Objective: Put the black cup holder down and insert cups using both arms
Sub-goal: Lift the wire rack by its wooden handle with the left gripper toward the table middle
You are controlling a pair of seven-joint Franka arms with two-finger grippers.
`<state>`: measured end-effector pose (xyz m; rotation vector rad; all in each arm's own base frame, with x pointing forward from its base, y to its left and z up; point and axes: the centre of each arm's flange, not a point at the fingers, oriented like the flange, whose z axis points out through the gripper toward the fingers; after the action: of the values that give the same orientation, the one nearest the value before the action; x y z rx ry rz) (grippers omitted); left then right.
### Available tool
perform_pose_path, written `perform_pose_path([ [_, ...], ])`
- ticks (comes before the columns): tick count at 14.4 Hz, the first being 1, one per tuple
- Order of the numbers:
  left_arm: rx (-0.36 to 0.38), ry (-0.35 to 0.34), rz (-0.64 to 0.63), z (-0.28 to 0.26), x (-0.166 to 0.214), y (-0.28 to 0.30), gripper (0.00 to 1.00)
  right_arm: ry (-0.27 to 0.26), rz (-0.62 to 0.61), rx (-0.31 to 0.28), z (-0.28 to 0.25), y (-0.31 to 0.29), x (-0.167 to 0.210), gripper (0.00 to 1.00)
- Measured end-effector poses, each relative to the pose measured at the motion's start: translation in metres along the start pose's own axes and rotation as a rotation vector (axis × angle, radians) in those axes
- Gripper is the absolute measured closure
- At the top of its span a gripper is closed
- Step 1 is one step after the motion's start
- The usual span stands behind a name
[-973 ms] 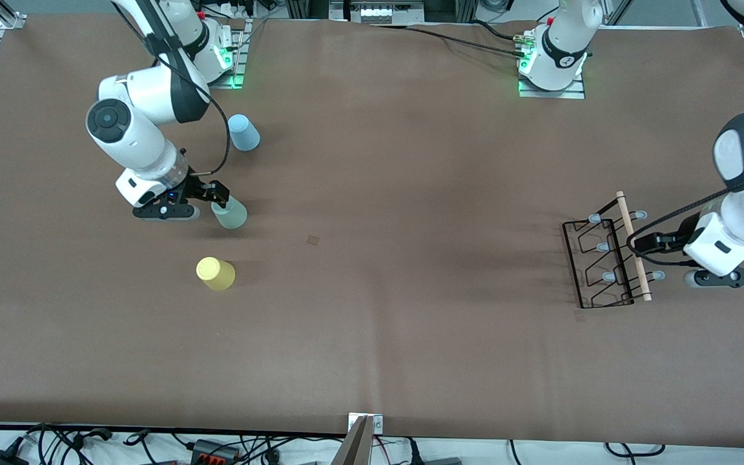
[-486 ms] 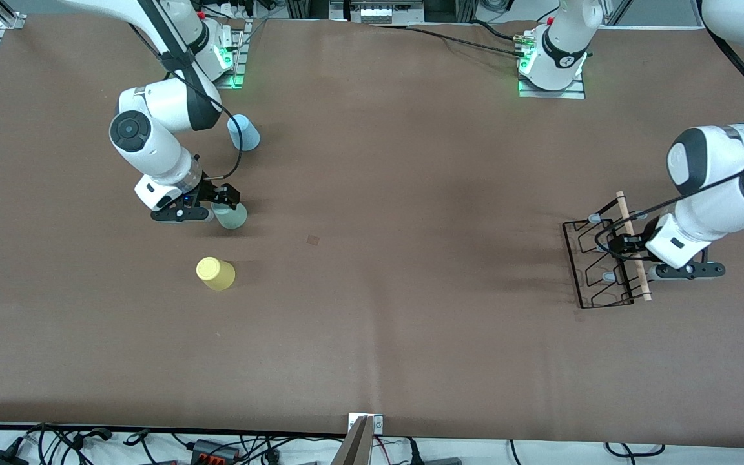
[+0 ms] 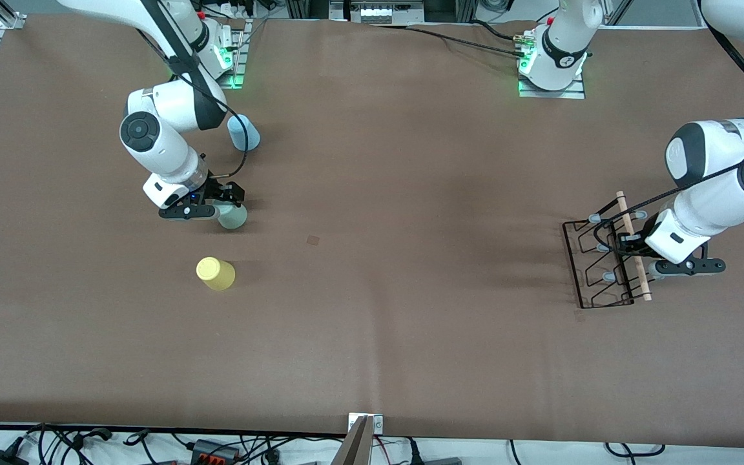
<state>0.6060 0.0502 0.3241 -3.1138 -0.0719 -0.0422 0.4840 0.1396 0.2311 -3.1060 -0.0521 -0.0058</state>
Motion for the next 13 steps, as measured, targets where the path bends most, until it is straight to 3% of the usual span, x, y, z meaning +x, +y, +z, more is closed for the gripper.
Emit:
perform_pose_path([
  [1,0.000,-0.001,0.000,0.000,0.000,0.000,0.72,-0.002,-0.001,0.000,0.003,0.000,-0.001,0.00],
  [4,0.001,0.000,0.001,0.000,0.000,0.000,0.83,-0.003,-0.004,0.000,0.004,-0.002,-0.001,0.00],
  [10,0.001,0.031,0.007,-0.022,0.009,0.003,0.83,-0.003,-0.004,0.000,0.004,-0.002,-0.001,0.00],
  [13,-0.006,-0.017,0.048,-0.059,0.017,0.028,0.83,-0.003,-0.004,0.000,0.004,-0.002,-0.001,0.04],
])
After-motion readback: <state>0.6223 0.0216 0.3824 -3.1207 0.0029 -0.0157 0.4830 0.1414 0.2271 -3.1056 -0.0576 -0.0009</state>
